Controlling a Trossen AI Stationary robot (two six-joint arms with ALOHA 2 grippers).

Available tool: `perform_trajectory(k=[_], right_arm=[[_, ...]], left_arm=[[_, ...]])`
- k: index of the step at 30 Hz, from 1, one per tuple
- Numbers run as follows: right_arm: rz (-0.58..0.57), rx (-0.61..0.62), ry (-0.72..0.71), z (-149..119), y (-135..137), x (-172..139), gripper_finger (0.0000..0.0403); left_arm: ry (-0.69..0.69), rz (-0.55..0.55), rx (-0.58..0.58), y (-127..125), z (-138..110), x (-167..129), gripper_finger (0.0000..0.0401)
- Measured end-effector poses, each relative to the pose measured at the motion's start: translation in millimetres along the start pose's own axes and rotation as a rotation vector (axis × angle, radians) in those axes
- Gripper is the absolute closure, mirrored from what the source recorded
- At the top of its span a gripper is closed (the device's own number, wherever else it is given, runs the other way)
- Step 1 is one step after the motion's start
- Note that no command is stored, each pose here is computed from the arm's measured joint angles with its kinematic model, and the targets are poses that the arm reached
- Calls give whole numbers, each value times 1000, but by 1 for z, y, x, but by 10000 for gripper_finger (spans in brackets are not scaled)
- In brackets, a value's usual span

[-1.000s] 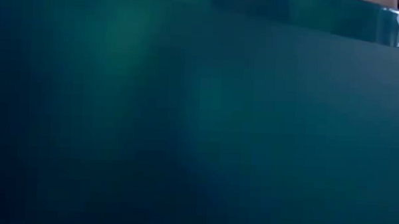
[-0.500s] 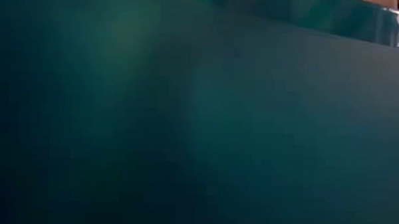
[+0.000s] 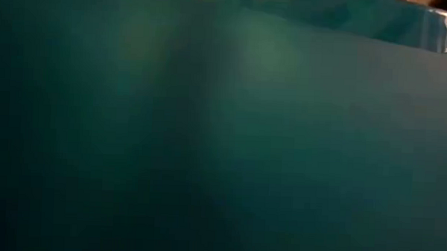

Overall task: Pick & Place food coloring
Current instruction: Put the small blue food coloring bottle into the blue bin

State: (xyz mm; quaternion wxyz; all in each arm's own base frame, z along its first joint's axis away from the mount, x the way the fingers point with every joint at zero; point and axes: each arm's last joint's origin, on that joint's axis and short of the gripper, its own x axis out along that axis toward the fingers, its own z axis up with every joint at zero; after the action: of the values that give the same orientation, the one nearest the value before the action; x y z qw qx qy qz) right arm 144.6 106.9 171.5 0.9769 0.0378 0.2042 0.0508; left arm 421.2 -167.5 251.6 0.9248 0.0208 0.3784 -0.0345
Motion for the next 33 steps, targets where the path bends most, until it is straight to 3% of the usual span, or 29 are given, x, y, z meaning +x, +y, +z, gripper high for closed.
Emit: perform_trajectory(k=[5,11,14,19,25,33], right_arm=[[-60,343,247,24,3,-7,242],[-213,713,475,25,2,-15,242],[-215,719,536,18,2,-14,242],[-198,621,560,12,0,-13,242],[-161,623,534,15,3,-11,242],[-176,664,535,14,4,-9,233]], left_arm=[[-76,9,46,14,9,-30,321],[-176,4,17,29,-18,-38,319],[-267,-2,-5,34,-40,-41,318],[-449,-39,-45,40,-71,-61,320],[-604,18,-48,42,-105,-77,321],[-682,93,-97,40,-138,-84,319]])
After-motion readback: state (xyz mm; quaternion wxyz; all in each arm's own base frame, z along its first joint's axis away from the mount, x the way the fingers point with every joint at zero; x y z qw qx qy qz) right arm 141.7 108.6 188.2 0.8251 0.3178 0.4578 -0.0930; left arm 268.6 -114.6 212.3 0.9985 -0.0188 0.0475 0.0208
